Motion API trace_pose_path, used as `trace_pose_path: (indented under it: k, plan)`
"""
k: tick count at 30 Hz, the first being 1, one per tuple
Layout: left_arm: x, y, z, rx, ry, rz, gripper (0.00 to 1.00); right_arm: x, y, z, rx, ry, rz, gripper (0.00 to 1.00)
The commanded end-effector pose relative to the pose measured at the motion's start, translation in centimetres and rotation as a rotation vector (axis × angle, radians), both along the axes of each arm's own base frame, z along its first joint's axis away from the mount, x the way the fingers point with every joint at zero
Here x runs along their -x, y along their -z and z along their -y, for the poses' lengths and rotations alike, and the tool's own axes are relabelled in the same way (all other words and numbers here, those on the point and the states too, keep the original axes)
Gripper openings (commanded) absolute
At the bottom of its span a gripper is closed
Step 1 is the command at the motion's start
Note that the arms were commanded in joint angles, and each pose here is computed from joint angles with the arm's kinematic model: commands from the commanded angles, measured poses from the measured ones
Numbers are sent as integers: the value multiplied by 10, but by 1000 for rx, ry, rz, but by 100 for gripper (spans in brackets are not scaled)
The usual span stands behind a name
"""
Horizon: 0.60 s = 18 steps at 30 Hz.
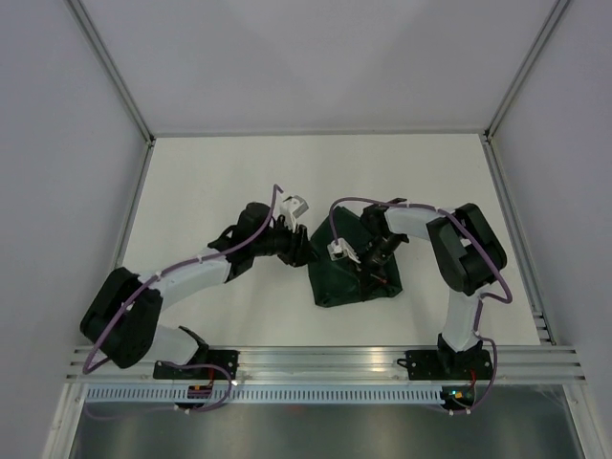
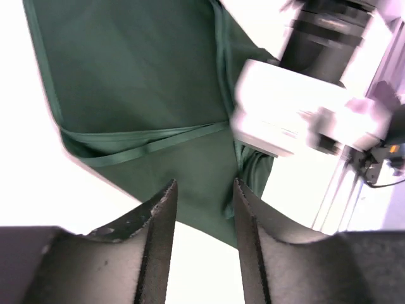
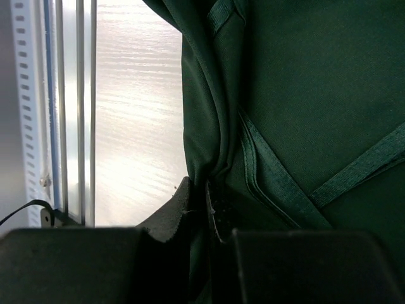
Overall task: Fold the napkin, place the utensils inside, and roll it up
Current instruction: Roll the napkin at the center of the board.
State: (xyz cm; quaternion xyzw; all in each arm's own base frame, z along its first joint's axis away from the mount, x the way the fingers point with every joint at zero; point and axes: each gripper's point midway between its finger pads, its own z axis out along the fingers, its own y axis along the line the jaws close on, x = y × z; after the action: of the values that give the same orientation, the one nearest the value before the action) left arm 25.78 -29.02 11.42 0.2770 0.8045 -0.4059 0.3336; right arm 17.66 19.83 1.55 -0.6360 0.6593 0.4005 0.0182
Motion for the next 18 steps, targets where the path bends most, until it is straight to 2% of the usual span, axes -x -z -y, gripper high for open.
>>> trace_pose_path:
  k: [1, 9, 12, 15, 18]
  plan:
    - [-14, -31, 6, -15, -133, 298, 47, 2, 5, 4, -20, -26, -47, 8]
    - [28, -31, 49, -191, -70, 655, 50, -4, 12, 6, -8, 7, -74, 8]
    - [48, -23, 66, -245, -22, 730, 50, -5, 13, 7, -5, 14, -83, 8]
    - [62, 3, 79, -343, 43, 804, 50, -6, 15, 9, -3, 22, -93, 8]
    - [72, 14, 92, -335, 83, 808, 50, -7, 15, 9, -1, 32, -99, 8]
